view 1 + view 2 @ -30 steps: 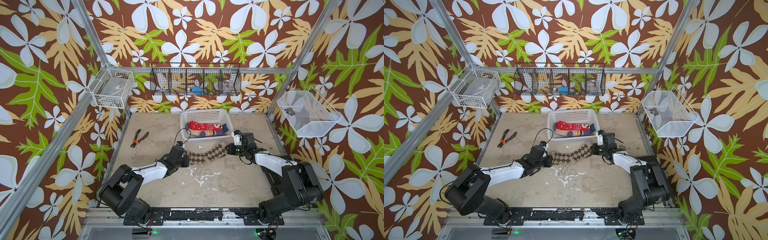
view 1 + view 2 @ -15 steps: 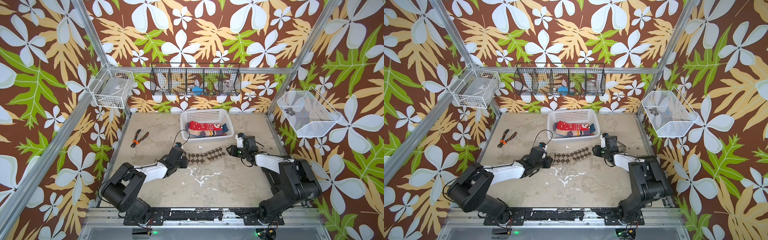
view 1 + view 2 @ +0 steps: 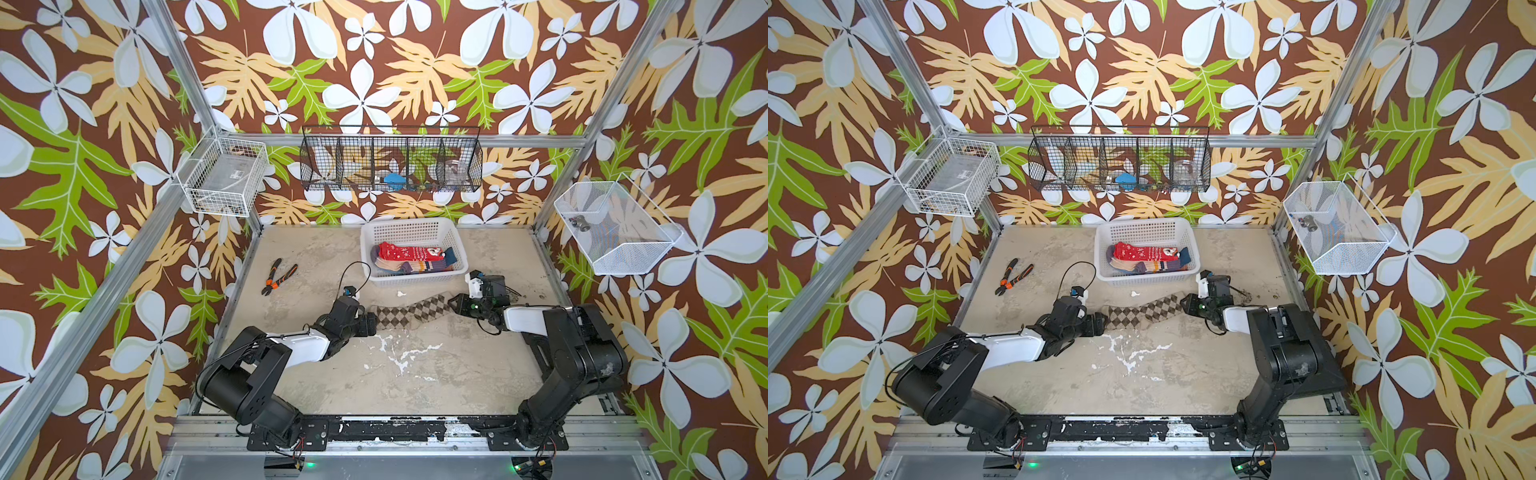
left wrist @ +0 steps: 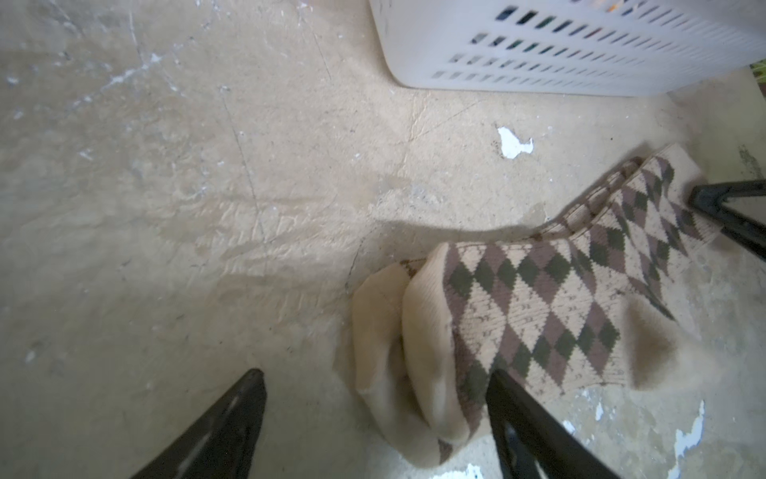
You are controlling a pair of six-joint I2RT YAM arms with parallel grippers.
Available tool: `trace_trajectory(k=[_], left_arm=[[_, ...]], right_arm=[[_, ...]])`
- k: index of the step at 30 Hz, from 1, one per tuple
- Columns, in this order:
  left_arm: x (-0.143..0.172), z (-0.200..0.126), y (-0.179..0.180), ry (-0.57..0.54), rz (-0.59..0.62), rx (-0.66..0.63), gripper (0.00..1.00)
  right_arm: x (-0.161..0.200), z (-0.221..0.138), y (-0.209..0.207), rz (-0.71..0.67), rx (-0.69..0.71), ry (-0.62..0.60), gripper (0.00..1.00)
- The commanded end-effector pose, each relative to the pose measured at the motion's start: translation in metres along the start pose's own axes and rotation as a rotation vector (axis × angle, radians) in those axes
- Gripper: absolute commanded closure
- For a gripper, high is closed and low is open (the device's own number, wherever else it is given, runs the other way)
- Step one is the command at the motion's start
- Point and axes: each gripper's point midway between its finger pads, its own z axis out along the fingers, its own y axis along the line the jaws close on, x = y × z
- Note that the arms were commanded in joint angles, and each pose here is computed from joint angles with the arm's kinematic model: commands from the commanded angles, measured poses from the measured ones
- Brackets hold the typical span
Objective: Place the socks together as a pair
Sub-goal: Pick up a pair of socks from the center of the board.
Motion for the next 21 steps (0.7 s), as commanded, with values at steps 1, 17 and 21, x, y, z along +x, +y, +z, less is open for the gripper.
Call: trace_trajectory(k=[1,17,21], left_arm=[[0.013,0.007,-0.001,0.054,-0.015,0.014,0.27],[0.025,-0.005,-0.003,0.088,-0.035,0.049,1.0],[0.01,-0.019,-0.018,0.059,-0.049,0.104,1.0]], right_arm=[[0.006,-0.007,0.009,0.015,-0.043,0.012,0.79],[0.033,-0.052,0.027,0.01,-0.12,-0.043,1.0],[0.035,-0.062,0.032,0.008,-0.138,-0.064,1.0]])
